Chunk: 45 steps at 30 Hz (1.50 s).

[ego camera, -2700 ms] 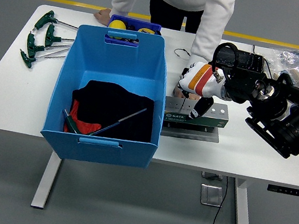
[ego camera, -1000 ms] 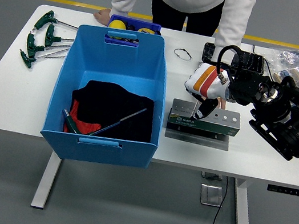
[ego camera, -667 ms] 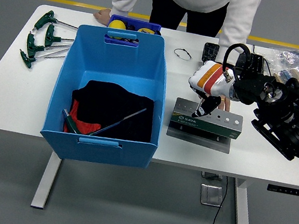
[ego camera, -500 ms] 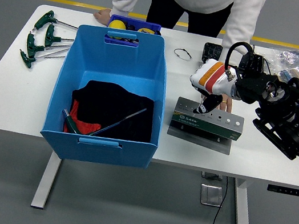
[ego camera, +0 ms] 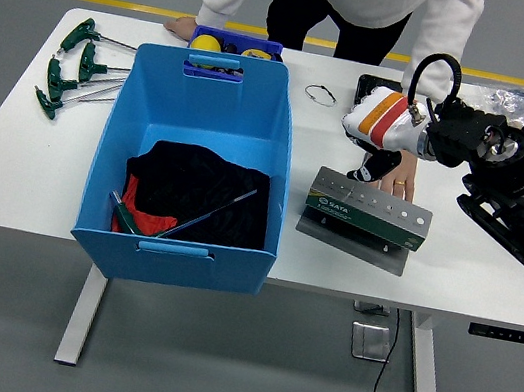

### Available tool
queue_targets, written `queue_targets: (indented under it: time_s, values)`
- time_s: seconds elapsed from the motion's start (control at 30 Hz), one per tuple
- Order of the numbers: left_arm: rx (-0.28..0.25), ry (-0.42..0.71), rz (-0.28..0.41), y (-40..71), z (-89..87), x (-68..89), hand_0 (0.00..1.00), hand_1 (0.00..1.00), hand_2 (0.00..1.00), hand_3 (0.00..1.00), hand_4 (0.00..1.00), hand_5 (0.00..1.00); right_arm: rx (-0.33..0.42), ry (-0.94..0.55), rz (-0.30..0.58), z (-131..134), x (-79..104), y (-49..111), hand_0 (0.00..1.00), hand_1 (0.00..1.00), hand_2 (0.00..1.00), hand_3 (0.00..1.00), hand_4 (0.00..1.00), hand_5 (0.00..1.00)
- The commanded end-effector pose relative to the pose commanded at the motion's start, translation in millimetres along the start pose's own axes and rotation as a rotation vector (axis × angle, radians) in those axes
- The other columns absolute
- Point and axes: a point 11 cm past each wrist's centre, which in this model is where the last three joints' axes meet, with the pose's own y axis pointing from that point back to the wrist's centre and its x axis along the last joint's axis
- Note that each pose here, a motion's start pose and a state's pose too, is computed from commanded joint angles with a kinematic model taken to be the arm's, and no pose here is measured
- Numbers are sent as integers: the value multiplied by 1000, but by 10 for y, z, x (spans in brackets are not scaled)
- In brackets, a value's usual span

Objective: Lift tool from toolbox,place it in box,lift tool from toolbox,place it in box

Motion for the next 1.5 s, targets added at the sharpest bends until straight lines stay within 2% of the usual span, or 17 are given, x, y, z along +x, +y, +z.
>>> queue_targets:
  time_s: [0.27, 0.47, 0.83, 0.93, 1.1, 1.27, 1.4, 1.5]
  values:
    - [7, -4, 5, -2, -38, 35, 746, 609, 732, 747, 783, 723, -18, 1, 9, 116, 126, 72, 16, 2, 65, 41, 836, 587]
    - [15, -7, 9, 0, -79, 41, 743, 607, 732, 747, 783, 723, -42, -62, 18, 184, 209, 130, 9, 2, 65, 38, 838, 589]
    - [27, -3, 8, 4, -155, 49, 736, 600, 729, 747, 783, 726, -76, -80, 86, 413, 624, 258, 10, 2, 65, 36, 838, 587]
    - [31, -4, 8, 6, -178, 53, 736, 600, 729, 747, 783, 726, -70, -74, 121, 424, 789, 282, 10, 2, 65, 36, 838, 587]
    - [36, -9, 4, 10, -205, 44, 736, 599, 729, 747, 784, 727, -32, -47, 203, 339, 1138, 288, 13, 2, 65, 42, 838, 588]
    - [41, -14, 3, 13, -231, 44, 735, 598, 728, 747, 784, 728, 35, -69, 308, 122, 1513, 268, 14, 2, 75, 43, 837, 588]
    - [43, -19, 2, 14, -241, 45, 735, 598, 728, 747, 784, 728, 93, -76, 340, -88, 1650, 219, 14, 2, 75, 43, 837, 588]
    - [41, -21, 1, 13, -236, 44, 733, 598, 728, 747, 784, 729, 157, -76, 352, -350, 1754, 145, 16, 2, 76, 46, 838, 588]
